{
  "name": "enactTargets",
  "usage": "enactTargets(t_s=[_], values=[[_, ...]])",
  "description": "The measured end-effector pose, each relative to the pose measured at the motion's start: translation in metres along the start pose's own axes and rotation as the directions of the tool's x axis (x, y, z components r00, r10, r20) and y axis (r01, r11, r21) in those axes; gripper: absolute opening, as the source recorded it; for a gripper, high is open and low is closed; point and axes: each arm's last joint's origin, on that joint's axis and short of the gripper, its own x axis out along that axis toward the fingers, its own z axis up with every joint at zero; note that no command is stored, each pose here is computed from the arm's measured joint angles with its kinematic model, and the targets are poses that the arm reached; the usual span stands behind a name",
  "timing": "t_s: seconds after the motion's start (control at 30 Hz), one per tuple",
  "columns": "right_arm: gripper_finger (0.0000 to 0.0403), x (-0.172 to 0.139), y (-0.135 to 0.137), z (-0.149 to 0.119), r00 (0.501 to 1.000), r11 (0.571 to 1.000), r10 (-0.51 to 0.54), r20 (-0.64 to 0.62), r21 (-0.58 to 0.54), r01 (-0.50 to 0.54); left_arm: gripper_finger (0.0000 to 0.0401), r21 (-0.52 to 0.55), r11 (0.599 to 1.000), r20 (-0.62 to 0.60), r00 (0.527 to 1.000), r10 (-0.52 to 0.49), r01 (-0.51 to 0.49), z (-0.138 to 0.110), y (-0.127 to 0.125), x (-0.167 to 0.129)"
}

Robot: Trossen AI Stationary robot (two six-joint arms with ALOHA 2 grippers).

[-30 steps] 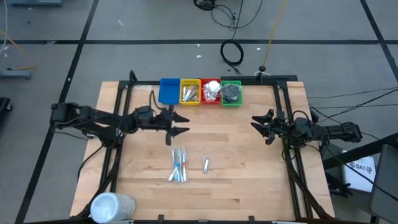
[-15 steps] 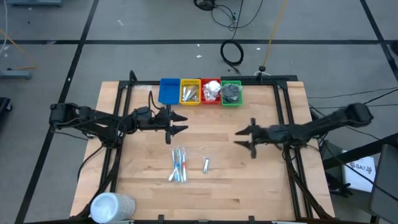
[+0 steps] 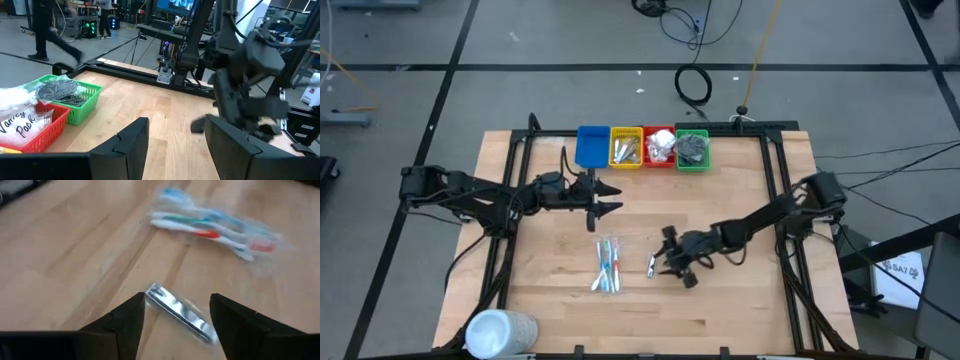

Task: Pick & Place Travel size toiletries
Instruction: Put the nail cutter into the yellow bin

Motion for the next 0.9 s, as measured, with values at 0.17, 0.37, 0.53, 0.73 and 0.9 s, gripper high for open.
enactTargets(t_s=[0.17,0.37,0.53,0.73,0.9], values=[[0.0235,0.023,-0.008,0.005,0.999,0.997,0.008,-0.050,-0.073,-0.011,0.0191,-0.001,1.000,-0.001,1.000,0.000,0.000,0.000,0.000,0.000],[0.0233,0.039,-0.019,-0.013,0.989,0.996,0.065,-0.133,-0.043,-0.072,0.0191,-0.001,1.000,-0.001,1.000,0.000,0.000,0.000,0.000,0.000],[0.0214,0.039,-0.022,-0.022,0.978,0.995,0.096,-0.187,-0.012,-0.100,0.0191,-0.002,1.000,-0.009,1.000,0.001,-0.001,-0.001,0.000,0.000],[0.0165,0.038,-0.022,-0.026,0.968,0.994,0.107,-0.228,0.001,-0.109,0.0191,-0.003,1.000,-0.019,1.000,0.003,-0.003,-0.002,0.000,0.000],[0.0097,0.037,-0.021,-0.027,0.964,0.993,0.118,-0.239,0.005,-0.120,0.0191,-0.018,1.000,-0.022,1.000,0.004,-0.004,-0.002,0.000,0.000]])
